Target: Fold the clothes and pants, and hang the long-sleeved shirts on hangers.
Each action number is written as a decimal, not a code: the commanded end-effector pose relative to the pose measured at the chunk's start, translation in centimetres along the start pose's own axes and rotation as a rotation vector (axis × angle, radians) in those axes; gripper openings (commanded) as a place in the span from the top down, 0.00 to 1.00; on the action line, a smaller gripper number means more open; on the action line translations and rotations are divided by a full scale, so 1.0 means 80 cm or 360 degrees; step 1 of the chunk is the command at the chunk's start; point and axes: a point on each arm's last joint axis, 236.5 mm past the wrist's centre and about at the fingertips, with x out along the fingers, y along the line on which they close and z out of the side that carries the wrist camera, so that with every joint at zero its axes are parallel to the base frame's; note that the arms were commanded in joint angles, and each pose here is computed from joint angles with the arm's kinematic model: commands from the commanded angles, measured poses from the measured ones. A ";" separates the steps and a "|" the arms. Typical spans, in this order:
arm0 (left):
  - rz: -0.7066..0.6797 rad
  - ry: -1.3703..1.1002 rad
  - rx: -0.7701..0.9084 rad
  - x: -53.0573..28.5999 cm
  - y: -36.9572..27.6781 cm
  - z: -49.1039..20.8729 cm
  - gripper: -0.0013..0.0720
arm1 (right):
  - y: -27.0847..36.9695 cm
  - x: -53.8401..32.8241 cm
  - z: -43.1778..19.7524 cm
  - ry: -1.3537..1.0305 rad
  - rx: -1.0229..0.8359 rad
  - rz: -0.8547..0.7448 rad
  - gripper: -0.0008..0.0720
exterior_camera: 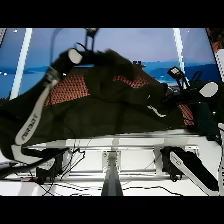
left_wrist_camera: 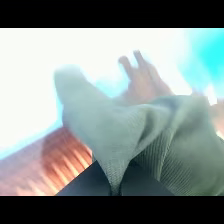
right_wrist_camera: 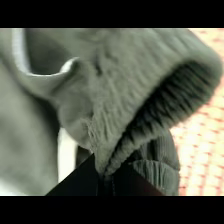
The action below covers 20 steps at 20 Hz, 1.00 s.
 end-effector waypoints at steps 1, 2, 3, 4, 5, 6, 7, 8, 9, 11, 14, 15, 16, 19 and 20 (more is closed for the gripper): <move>0.0194 -0.0314 0.0047 -0.086 0.051 0.093 0.96 | -0.048 -0.004 0.018 -0.0113 0.0158 -0.0252 0.95; 0.0256 -0.0367 0.0049 -0.113 0.064 0.109 0.96 | -0.055 -0.007 0.029 -0.0176 0.0201 -0.0289 0.95; 0.0329 -0.0409 0.0054 -0.139 0.078 0.123 0.96 | -0.062 -0.009 0.039 -0.0239 0.0242 -0.0323 0.95; 0.0418 -0.0441 0.0048 -0.167 0.095 0.133 0.96 | -0.070 -0.013 0.050 -0.0308 0.0278 -0.0359 0.95; 0.0509 -0.0438 0.0029 -0.191 0.112 0.135 0.96 | -0.077 -0.017 0.060 -0.0372 0.0308 -0.0390 0.95; 0.0610 -0.0391 -0.0004 -0.213 0.131 0.128 0.96 | -0.082 -0.020 0.068 -0.0421 0.0336 -0.0412 0.95; 0.0737 -0.0290 -0.0048 -0.238 0.153 0.110 0.96 | -0.086 -0.022 0.073 -0.0456 0.0357 -0.0425 0.95; 0.0883 -0.0149 -0.0080 -0.264 0.175 0.084 0.96 | -0.086 -0.023 0.074 -0.0464 0.0364 -0.0426 0.95; 0.1017 -0.0008 -0.0085 -0.289 0.193 0.059 0.96 | -0.086 -0.023 0.074 -0.0463 0.0366 -0.0424 0.95; 0.1264 0.0306 -0.0096 -0.344 0.222 0.006 0.96 | -0.086 -0.023 0.074 -0.0466 0.0366 -0.0426 0.95; 0.1428 0.0683 -0.0246 -0.391 0.240 -0.064 0.96 | -0.088 -0.026 0.082 -0.0512 0.0374 -0.0433 0.96; 0.1438 0.0742 -0.0275 -0.391 0.244 -0.076 0.95 | -0.090 -0.028 0.088 -0.0548 0.0382 -0.0437 0.95; 0.1434 0.0766 -0.0286 -0.386 0.248 -0.081 0.95 | -0.092 -0.031 0.095 -0.0592 0.0391 -0.0444 0.95; 0.1302 0.0827 -0.0330 -0.331 0.254 -0.100 0.95 | -0.103 -0.040 0.118 -0.0737 0.0420 -0.0480 0.96; 0.1226 0.0852 -0.0364 -0.302 0.255 -0.111 0.95 | -0.107 -0.035 0.119 -0.0737 0.0430 -0.0480 0.96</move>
